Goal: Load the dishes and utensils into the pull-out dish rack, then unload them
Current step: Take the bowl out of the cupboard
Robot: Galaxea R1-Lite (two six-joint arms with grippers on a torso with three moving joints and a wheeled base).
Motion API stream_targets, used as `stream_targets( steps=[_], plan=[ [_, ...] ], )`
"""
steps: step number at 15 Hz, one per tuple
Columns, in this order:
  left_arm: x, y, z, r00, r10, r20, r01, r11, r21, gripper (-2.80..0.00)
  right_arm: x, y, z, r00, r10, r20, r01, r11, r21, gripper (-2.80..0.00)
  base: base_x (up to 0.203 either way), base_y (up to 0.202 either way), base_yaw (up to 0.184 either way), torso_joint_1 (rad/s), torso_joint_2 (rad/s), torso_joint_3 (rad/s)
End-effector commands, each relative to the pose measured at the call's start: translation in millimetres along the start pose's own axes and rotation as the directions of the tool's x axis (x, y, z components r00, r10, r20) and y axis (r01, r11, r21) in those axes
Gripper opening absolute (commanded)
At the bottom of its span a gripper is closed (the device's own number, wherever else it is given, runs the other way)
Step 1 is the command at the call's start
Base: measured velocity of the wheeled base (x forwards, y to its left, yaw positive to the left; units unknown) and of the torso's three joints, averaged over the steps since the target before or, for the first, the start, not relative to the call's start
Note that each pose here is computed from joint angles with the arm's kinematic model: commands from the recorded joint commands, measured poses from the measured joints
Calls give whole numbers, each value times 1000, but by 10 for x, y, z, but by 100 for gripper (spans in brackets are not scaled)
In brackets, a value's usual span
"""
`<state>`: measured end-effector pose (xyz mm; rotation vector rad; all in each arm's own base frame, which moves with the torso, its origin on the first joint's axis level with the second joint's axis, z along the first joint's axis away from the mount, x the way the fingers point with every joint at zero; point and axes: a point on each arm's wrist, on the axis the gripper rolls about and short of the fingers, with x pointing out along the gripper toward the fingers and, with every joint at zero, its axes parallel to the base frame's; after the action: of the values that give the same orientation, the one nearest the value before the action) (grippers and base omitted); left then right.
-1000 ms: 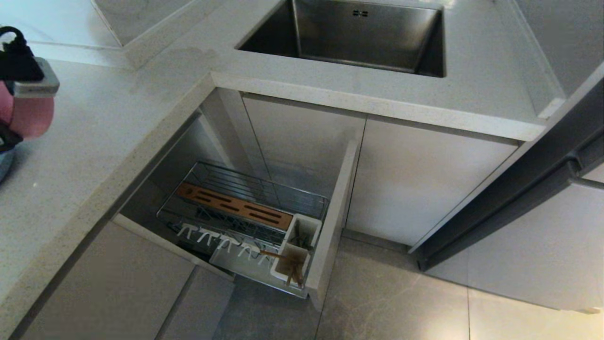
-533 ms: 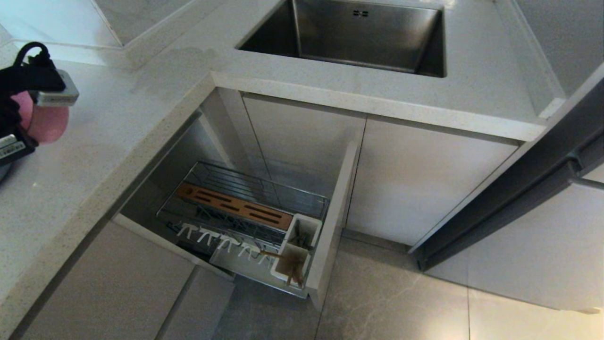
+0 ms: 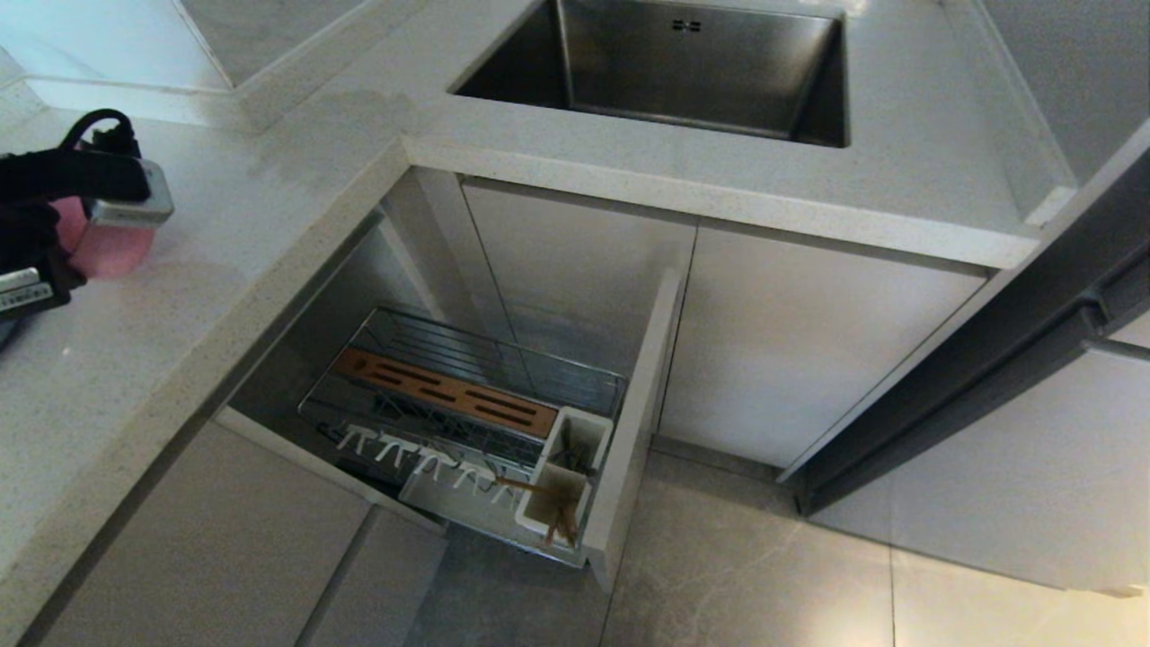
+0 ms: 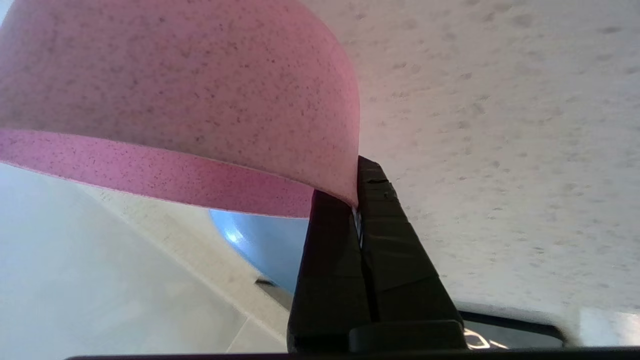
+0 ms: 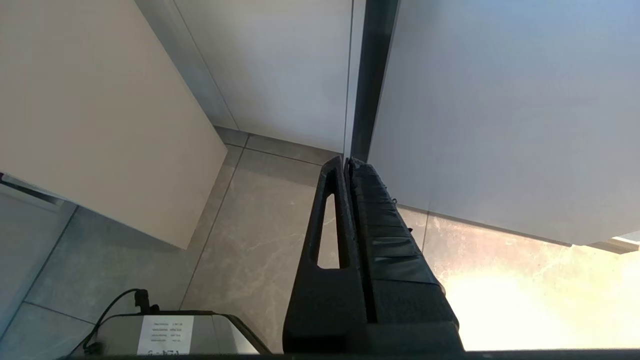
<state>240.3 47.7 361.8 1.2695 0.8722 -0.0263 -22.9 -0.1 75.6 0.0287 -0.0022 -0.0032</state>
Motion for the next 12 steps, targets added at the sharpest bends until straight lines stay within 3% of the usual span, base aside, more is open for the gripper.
stream_targets(
  steps=[1, 4, 12],
  plan=[
    [4, -50, 4, 999, -50, 7, 49, 998, 25, -280, -1, 0, 0, 1000, 0, 1, 0, 1000, 0, -280, 0, 0, 0, 0, 0, 0],
    [29, -98, 9, 995, -101, 2, 101, 994, 43, -280, -1, 0, 0, 1000, 0, 1, 0, 1000, 0, -280, 0, 0, 0, 0, 0, 0],
    [50, -60, 31, 998, -68, 14, 68, 997, 27, -280, -1, 0, 0, 1000, 0, 1, 0, 1000, 0, -280, 0, 0, 0, 0, 0, 0]
  ],
)
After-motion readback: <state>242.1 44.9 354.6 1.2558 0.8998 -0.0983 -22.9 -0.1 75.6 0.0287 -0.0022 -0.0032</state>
